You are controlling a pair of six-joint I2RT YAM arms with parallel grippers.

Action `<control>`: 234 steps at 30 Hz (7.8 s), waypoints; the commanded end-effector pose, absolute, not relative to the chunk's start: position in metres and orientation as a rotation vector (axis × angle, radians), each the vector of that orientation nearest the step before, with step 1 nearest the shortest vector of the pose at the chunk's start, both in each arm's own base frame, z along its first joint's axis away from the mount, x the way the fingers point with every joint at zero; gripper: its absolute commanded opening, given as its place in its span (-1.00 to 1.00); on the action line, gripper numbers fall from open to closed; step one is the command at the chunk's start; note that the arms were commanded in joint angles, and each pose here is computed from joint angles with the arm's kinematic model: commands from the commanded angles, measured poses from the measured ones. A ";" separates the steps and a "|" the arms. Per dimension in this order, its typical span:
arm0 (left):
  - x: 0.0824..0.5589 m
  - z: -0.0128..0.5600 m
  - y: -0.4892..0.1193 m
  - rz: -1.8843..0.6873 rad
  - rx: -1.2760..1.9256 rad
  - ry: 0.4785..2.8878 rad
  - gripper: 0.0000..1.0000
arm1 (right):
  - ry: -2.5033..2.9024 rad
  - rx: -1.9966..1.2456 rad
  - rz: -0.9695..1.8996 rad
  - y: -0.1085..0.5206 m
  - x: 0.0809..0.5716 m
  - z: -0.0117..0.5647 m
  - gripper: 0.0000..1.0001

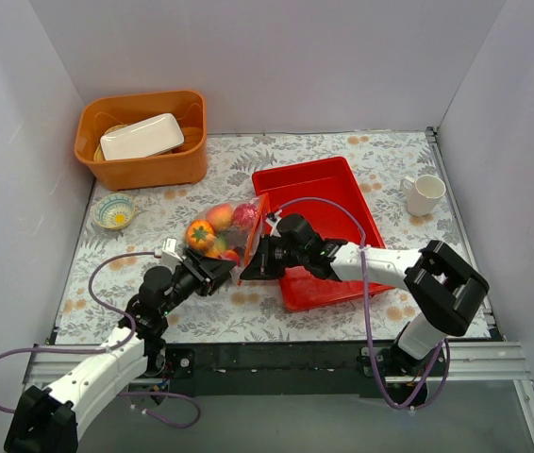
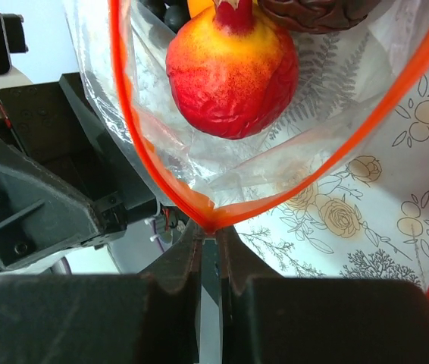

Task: Place the food in the zip-top bag and seal the zipper
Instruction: Zip the zipper food storage bag at the center of the board, then reset both arms

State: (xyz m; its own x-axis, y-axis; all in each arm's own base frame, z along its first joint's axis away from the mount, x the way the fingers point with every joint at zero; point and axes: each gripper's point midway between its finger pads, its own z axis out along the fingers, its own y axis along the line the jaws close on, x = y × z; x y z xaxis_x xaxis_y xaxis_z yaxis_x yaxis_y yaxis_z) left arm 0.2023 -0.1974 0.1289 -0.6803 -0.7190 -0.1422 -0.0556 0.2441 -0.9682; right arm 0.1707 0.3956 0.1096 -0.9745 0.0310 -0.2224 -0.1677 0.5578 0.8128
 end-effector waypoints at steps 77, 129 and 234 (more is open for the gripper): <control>0.197 0.118 -0.202 -1.590 -1.036 1.989 -1.00 | 2.438 -0.092 1.441 0.391 0.192 0.141 -0.97; 0.177 0.105 -0.189 -1.425 -1.019 2.124 -1.00 | 2.298 -0.030 1.403 0.364 0.267 0.171 -0.92; 0.189 0.169 -0.151 -1.032 -0.755 2.094 0.54 | 2.239 0.117 0.823 0.196 0.391 0.173 0.37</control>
